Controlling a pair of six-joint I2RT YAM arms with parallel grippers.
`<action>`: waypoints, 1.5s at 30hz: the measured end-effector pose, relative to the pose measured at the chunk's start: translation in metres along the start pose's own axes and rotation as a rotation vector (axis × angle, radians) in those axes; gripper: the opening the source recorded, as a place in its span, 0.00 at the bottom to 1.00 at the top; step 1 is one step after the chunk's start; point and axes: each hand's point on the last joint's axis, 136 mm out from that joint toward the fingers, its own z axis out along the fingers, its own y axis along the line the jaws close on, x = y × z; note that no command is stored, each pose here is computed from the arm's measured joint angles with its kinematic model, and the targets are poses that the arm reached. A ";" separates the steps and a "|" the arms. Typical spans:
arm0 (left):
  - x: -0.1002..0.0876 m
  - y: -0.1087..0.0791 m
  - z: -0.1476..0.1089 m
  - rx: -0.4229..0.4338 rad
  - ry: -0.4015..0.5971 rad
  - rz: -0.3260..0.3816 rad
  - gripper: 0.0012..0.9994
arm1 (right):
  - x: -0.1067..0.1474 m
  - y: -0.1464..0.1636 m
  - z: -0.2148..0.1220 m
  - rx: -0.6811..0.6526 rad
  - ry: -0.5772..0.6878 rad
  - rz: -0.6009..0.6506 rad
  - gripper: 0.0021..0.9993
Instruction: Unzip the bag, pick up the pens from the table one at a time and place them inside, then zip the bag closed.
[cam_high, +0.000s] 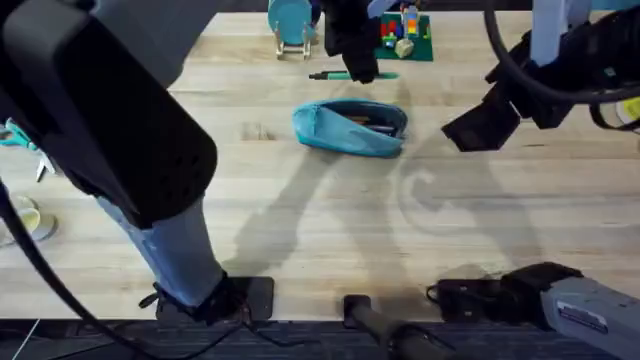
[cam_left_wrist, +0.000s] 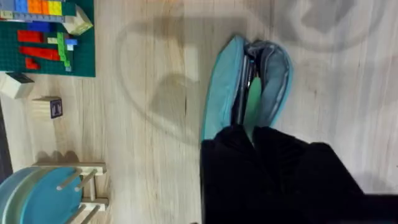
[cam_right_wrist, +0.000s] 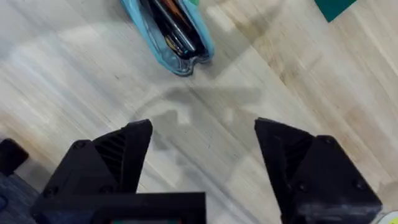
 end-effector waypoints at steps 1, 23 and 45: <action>0.000 0.000 0.001 0.003 0.000 0.000 0.04 | 0.000 0.000 0.000 0.000 0.000 0.000 1.00; -0.005 -0.013 0.060 0.148 0.042 0.007 0.04 | 0.000 0.000 0.000 0.000 0.000 0.000 1.00; 0.013 -0.023 0.085 0.193 0.078 -0.014 0.04 | 0.000 0.000 0.000 0.000 0.000 0.000 1.00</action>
